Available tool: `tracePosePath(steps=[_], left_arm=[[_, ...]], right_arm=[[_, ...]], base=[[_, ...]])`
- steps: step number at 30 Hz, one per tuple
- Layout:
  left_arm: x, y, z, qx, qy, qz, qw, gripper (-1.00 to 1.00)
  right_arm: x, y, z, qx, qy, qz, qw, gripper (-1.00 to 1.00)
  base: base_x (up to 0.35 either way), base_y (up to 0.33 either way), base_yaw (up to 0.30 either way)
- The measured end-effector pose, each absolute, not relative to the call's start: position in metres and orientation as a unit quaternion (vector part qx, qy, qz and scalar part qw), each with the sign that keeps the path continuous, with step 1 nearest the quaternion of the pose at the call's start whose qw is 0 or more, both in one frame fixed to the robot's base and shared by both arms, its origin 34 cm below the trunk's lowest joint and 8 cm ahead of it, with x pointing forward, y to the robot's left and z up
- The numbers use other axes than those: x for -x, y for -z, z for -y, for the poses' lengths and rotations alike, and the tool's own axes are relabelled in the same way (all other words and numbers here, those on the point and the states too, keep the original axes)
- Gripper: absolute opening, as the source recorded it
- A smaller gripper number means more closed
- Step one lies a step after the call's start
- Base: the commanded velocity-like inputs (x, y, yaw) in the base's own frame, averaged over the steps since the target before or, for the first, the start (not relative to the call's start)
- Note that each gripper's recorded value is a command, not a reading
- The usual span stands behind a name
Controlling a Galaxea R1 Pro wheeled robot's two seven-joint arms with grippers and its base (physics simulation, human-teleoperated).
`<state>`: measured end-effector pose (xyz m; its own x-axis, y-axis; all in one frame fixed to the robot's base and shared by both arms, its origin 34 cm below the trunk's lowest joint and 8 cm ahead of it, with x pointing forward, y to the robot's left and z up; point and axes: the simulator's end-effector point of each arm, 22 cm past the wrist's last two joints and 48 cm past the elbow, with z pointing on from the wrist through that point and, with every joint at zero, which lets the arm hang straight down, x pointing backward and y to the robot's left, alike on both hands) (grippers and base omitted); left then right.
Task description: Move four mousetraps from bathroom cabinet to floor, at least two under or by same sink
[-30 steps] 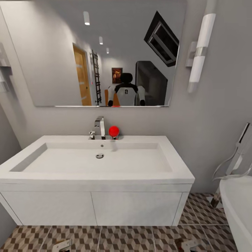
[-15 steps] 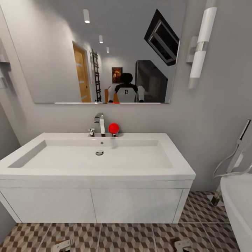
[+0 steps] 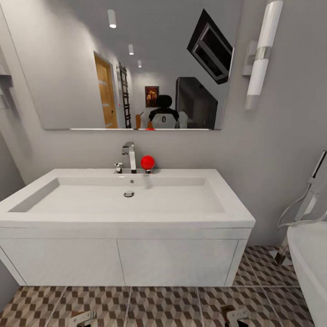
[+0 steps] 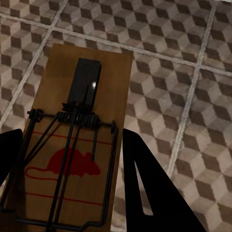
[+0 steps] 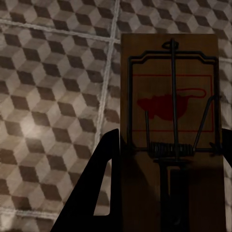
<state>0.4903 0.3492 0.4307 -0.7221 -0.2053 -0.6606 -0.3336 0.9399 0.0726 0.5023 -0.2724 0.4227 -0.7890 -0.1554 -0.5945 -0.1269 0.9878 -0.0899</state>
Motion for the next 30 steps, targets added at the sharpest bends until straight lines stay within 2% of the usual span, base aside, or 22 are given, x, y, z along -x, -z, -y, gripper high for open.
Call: tracePosePath(steps=[30], left_arm=[[-0.488, -0.41, -0.348, 0.144, -0.091, -0.924, 0.343, -1.0]], right_arm=[[-0.5, -0.403, 0.266, 0.071, 0.019, -0.945, 0.318, -1.0]], base=[[0.0, 0.0, 0.0]])
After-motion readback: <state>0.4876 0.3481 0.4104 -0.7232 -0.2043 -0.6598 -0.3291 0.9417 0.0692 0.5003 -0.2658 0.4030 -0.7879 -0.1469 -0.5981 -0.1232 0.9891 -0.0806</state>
